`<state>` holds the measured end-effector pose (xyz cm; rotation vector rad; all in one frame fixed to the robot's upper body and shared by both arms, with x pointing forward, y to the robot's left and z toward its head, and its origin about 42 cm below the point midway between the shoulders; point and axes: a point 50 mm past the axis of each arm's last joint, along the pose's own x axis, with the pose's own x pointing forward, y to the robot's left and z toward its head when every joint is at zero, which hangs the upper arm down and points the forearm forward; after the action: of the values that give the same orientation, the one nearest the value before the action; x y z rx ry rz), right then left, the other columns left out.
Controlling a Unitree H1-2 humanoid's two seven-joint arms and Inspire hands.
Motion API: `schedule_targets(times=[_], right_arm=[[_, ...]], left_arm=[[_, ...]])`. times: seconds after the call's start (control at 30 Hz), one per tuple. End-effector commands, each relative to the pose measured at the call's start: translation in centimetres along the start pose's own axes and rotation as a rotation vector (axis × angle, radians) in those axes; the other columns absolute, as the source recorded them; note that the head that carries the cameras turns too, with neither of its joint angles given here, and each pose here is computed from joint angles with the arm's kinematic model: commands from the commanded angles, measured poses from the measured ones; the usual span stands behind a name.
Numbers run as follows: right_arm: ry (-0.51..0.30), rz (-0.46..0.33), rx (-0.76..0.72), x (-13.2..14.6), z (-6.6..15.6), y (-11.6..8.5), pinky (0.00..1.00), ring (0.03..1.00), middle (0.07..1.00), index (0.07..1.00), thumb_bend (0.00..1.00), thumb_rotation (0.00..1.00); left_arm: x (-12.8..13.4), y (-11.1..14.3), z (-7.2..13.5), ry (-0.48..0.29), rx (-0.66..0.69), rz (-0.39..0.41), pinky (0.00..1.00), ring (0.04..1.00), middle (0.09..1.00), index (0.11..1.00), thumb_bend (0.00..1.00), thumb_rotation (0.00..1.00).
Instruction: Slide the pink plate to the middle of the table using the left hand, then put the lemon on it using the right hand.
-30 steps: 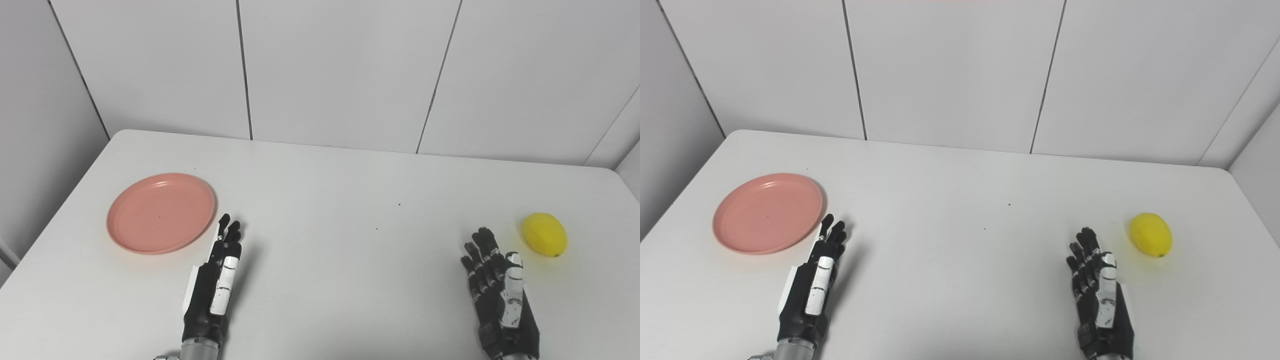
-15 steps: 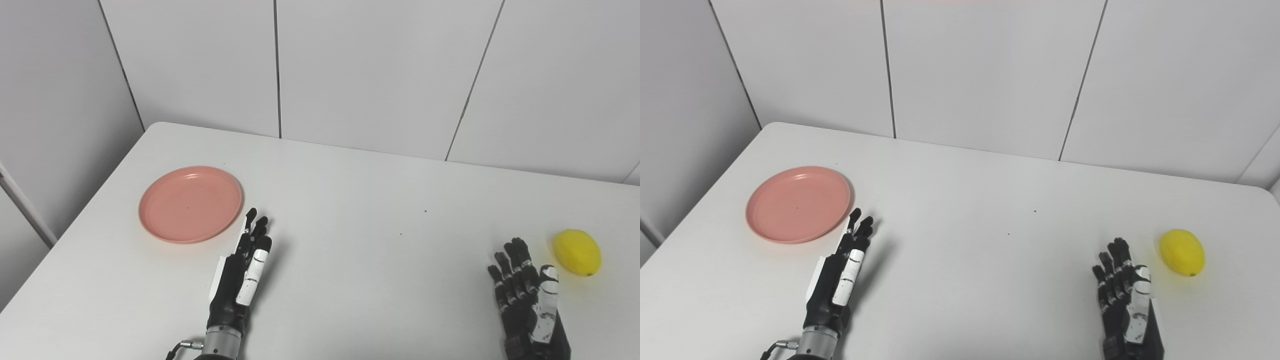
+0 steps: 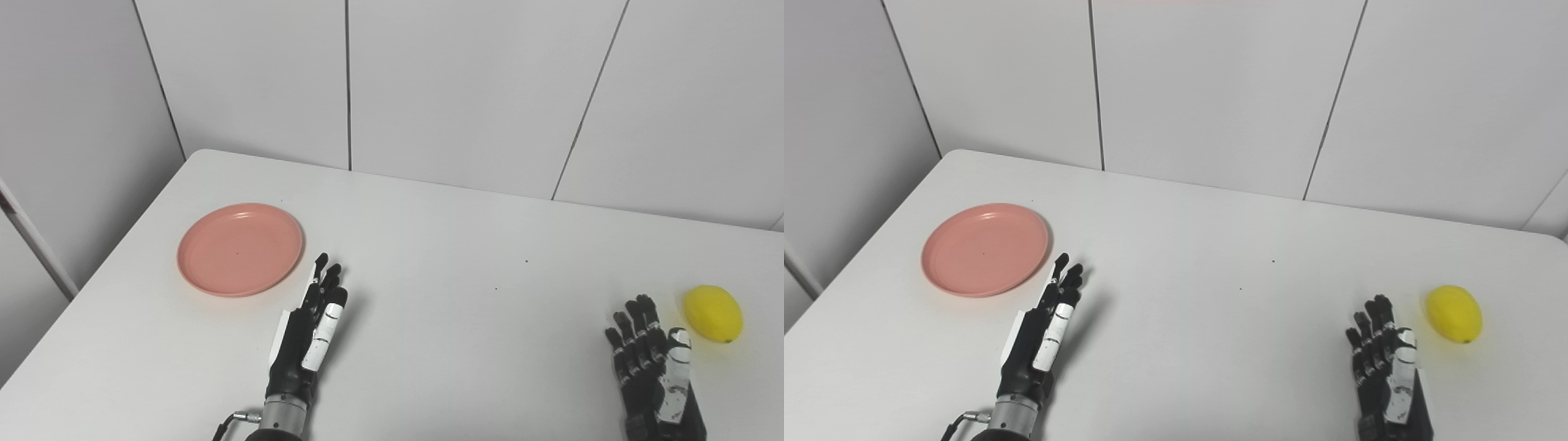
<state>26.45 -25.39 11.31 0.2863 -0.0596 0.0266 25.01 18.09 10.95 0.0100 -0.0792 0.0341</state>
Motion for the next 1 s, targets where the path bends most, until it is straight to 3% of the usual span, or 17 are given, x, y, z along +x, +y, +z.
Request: schedule_targets(times=[0.0, 0.6, 0.73, 0.97], right_arm=[[0.02, -0.018, 0.001, -0.6, -0.9, -0.7, 1.0, 1.0, 1.0, 0.988, 0.69, 1.0], [0.027, -0.014, -0.005, -0.6, -1.7, 0.1, 1.0, 1.0, 1.0, 0.996, 0.65, 1.0], [0.024, -0.024, -0.01, -0.7, -1.8, 0.7, 1.0, 1.0, 1.0, 0.996, 0.64, 1.0], [0.017, -0.019, -0.054, -1.1, -1.6, 1.2, 1.0, 1.0, 1.0, 0.995, 0.62, 1.0]], left_arm=[[-1.3, -0.1, -2.4, 0.067, 0.007, 0.003, 0.97, 0.964, 0.955, 0.973, 0.67, 0.89], [-1.4, 0.8, -3.1, 0.054, 0.006, 0.007, 0.96, 0.96, 0.951, 0.968, 0.63, 0.87], [-1.4, 1.4, -2.3, 0.028, -0.003, -0.001, 0.96, 0.957, 0.958, 0.975, 0.57, 0.86], [-0.2, 1.9, 0.4, -0.064, -0.023, 0.015, 0.94, 0.942, 0.946, 0.956, 0.56, 0.84]])
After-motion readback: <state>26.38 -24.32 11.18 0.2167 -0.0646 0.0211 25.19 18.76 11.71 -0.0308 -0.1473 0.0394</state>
